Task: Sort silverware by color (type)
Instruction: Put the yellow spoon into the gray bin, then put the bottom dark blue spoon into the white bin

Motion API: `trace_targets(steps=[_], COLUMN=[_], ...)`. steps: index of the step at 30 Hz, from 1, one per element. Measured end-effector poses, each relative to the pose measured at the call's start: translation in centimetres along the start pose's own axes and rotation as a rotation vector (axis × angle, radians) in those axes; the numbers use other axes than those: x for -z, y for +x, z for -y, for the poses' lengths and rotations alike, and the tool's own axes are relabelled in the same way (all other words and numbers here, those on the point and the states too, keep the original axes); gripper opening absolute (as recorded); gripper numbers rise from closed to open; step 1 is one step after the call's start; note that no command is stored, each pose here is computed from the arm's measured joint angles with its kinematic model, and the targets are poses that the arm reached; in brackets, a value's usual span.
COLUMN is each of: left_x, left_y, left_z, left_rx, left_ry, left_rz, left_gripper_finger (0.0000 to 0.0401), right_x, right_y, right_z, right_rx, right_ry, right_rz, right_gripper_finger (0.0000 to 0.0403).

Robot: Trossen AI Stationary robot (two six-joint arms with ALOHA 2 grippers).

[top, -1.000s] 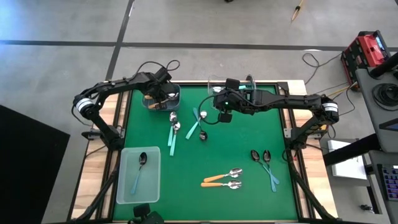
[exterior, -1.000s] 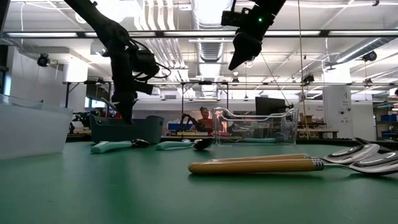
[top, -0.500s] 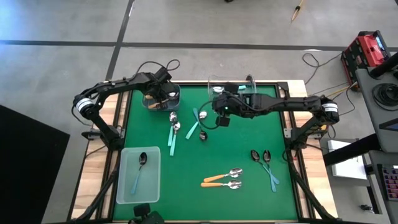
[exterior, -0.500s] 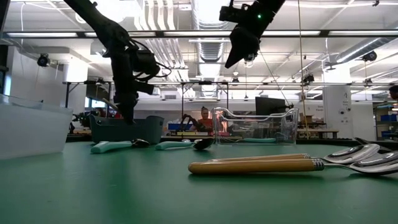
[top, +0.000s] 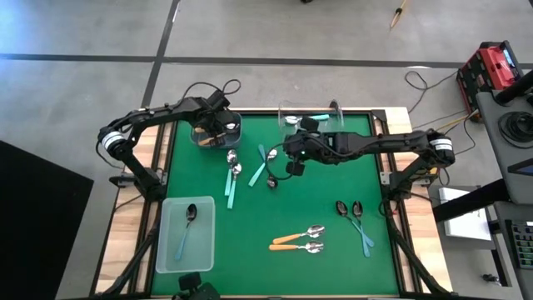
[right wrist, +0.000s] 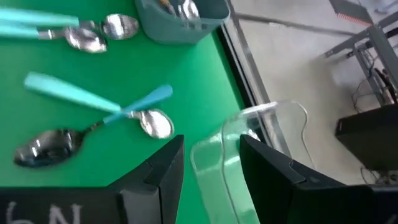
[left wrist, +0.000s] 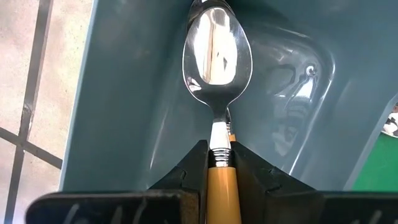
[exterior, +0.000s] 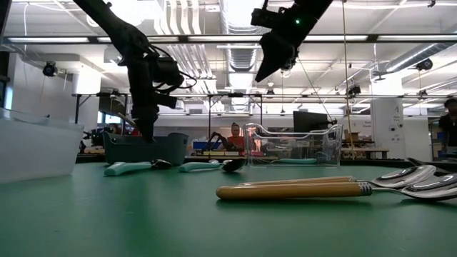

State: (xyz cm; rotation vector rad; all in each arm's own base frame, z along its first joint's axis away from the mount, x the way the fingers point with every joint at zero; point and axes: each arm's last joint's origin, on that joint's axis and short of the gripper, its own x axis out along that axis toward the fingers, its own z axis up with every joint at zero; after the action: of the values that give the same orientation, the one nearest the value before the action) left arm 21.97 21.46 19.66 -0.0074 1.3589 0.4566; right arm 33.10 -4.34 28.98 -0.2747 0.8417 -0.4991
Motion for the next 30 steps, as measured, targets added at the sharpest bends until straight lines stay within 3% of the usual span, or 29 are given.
trace_targets(steps=[13, 19, 30], left_x=[0.0, 0.0, 0.0], left_y=[0.0, 0.0, 0.0], left_z=[0.0, 0.0, 0.0], left_rx=[0.000, -0.001, -0.001], left_ry=[-0.026, -0.040, -0.049], left_rz=[0.001, 0.002, 0.002], left_gripper_finger=[0.0039, 0.0059, 0.0084], right_x=[1.1, 2.0, 2.7], right_y=[1.6, 2.3, 2.7], right_z=[-2.5, -3.0, -3.3], right_rx=[0.000, 0.010, 0.010], right_ry=[0.046, 0.054, 0.051], right_rz=[0.181, 0.236, 0.238], right_gripper_finger=[0.0146, 0.0146, 0.0146])
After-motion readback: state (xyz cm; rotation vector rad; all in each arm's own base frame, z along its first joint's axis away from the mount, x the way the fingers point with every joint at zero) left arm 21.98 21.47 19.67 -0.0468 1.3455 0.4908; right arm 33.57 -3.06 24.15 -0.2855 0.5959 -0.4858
